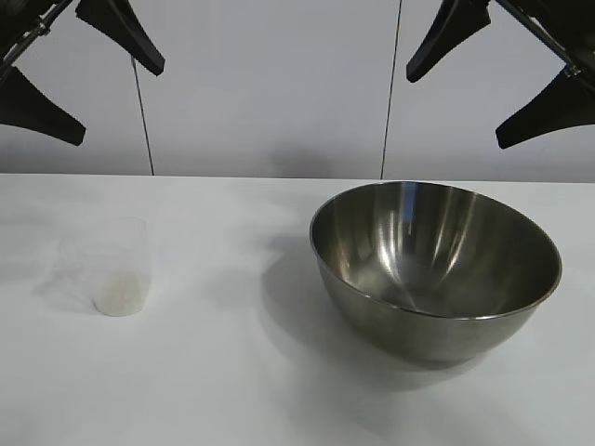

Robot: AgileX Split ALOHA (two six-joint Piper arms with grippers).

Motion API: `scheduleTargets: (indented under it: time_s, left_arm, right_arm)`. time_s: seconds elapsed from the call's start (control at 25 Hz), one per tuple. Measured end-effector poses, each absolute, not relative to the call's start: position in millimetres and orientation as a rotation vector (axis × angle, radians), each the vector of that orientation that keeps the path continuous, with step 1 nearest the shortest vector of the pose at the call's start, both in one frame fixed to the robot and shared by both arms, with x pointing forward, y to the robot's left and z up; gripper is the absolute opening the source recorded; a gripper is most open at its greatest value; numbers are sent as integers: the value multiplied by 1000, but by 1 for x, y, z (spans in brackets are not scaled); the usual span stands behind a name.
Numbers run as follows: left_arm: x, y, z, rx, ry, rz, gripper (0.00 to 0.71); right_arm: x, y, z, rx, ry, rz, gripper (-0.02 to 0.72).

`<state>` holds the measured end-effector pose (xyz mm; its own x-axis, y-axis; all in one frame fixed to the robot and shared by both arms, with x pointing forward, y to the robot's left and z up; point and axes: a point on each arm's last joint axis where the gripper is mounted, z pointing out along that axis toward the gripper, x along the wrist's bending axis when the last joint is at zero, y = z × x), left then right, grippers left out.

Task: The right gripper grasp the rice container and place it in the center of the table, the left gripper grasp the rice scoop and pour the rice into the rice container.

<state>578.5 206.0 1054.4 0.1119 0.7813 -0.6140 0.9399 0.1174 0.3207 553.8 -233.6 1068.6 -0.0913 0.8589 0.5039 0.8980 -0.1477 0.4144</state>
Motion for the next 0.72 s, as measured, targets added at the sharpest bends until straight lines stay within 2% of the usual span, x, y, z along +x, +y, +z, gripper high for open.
scheduleTargets:
  time_s: [0.56,0.72]
  left_arm:
    - [579,206,1054,1691,1697,-286,696]
    - [580,207,1055,1678,1698,-265,696]
  right_arm:
    - [554,-234,1069,-2080,-2014,-1072,694]
    - [551,-238,1065,-2067,-2117,-980,694]
